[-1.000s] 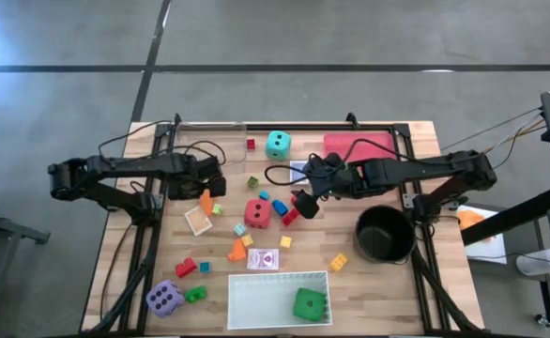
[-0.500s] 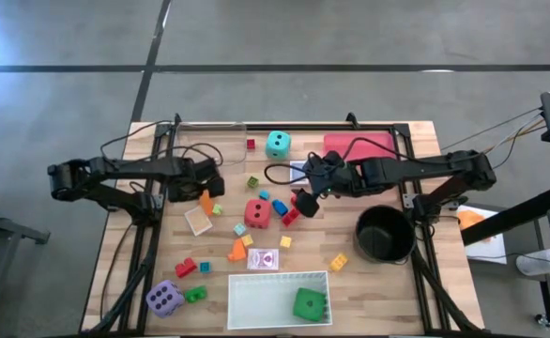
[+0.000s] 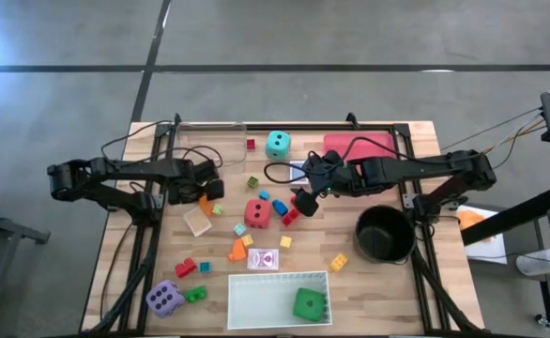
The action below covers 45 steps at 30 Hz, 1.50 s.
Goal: Pick & Place Toys
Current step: Put the orange game piece into the red bin
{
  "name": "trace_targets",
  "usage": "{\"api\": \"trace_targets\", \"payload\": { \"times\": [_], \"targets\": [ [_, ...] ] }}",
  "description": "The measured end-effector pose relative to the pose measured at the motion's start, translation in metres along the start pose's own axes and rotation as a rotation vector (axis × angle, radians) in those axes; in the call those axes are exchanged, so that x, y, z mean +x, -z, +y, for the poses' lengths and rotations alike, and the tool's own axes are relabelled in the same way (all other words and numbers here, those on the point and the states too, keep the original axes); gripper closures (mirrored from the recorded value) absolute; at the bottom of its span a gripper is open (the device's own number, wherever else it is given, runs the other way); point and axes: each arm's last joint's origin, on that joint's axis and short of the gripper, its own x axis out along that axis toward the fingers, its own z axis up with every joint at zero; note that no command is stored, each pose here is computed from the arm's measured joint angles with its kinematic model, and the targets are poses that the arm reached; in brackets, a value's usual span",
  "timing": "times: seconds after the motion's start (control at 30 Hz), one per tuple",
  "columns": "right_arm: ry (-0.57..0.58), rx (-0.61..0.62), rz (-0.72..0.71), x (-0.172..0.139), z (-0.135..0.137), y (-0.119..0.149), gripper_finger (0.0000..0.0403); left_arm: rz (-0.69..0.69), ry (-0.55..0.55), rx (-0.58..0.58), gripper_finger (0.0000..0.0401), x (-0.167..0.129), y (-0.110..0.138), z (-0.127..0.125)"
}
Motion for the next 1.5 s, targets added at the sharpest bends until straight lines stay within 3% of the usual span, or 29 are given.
{"api": "trace_targets", "payload": {
  "times": [0.13, 0.47, 0.67, 1.1, 1.3, 1.5],
  "targets": [
    [0.0, 0.0, 0.0, 0.0, 0.0, 0.0, 0.0038, -0.007, 0.022, 0.001, 0.0232, 0.0, -0.001, -0.002],
    [0.0, -0.001, 0.001, 0.0, 0.0, 0.0, 0.0038, 0.006, 0.067, 0.03, 0.0232, -0.001, -0.001, -0.006],
    [-0.004, 0.002, -0.004, -0.001, 0.001, -0.002, 0.0038, 0.015, 0.161, 0.107, 0.0232, -0.017, -0.003, -0.02],
    [-0.074, 0.005, -0.033, -0.011, 0.004, -0.016, 0.0038, -0.108, 0.482, 0.189, 0.0232, -0.095, -0.006, -0.039],
    [-0.187, 0.035, -0.097, -0.011, 0.007, -0.027, 0.0038, -0.194, 0.622, 0.286, 0.0232, -0.13, -0.006, -0.041],
    [-0.376, 0.105, -0.219, -0.009, 0.009, -0.049, 0.0038, -0.351, 0.862, 0.386, 0.0232, -0.171, -0.007, -0.051]
  ]
}}
